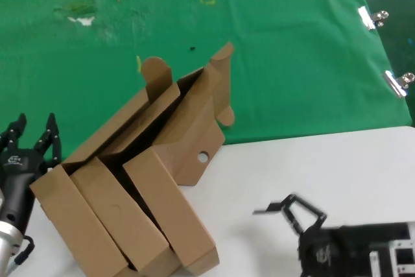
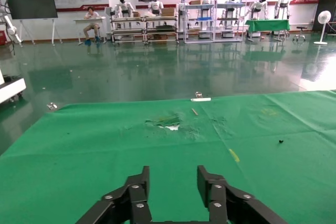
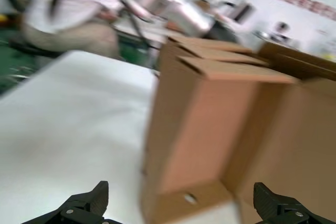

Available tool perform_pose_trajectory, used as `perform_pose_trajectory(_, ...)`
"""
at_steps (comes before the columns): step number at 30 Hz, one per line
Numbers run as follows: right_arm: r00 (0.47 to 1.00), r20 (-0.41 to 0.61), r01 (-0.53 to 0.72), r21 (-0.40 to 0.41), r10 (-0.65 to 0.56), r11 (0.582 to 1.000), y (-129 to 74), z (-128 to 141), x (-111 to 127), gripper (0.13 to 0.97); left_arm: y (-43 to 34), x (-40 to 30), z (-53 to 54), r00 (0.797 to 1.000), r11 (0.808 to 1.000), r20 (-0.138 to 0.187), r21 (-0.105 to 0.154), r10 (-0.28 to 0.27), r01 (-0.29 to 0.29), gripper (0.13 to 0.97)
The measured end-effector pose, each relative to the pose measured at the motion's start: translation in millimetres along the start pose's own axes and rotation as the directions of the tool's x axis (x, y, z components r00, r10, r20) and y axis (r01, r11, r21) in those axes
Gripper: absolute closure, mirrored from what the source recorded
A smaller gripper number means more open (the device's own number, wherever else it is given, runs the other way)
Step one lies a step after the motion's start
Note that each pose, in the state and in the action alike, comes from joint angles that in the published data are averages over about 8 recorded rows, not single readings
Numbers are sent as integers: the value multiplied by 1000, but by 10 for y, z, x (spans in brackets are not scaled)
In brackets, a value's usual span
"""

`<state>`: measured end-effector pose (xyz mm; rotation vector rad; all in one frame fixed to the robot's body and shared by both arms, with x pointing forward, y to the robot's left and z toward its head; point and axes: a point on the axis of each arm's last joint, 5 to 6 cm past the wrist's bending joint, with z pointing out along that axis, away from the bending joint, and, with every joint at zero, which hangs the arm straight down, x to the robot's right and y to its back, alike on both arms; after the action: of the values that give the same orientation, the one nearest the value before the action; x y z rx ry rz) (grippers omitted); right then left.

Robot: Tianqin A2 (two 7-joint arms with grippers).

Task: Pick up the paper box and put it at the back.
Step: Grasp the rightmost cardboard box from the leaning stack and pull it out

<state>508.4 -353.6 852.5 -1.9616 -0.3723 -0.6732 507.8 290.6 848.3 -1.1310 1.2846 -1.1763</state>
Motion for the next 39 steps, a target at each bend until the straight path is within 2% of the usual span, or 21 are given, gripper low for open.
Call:
perform_pose_trajectory(4,995,90,35,29,-38,999,55,150,-5,155,0,0,0,1000,1000,0,0,0,0,729)
perform_pose_trajectory(8,988,138,59,40,-64,997,90,334,14,170,0,0,0,1000,1000,0,0,0,0,807)
perform_pose_trajectory(10,986,152,67,40,-72,997,107,433,33,197,0,0,0,1000,1000,0,0,0,0,845)
perform_pose_trajectory(16,984,160,67,39,-73,997,158,679,126,277,0,0,0,1000,1000,0,0,0,0,868)
perform_pose_trajectory(20,986,154,56,42,-62,998,194,777,208,277,0,0,0,1000,1000,0,0,0,0,912)
perform_pose_trajectory(28,984,168,43,53,-51,998,226,903,276,450,0,0,0,1000,1000,0,0,0,0,948)
perform_pose_trajectory(29,984,172,43,53,-52,998,225,914,278,450,0,0,0,1000,1000,0,0,0,0,951)
perform_pose_trajectory(37,980,190,52,50,-61,997,212,944,306,667,0,0,0,1000,1000,0,0,0,0,957)
perform_pose_trajectory(39,980,192,53,49,-62,997,210,940,311,688,0,0,0,1000,1000,0,0,0,0,957)
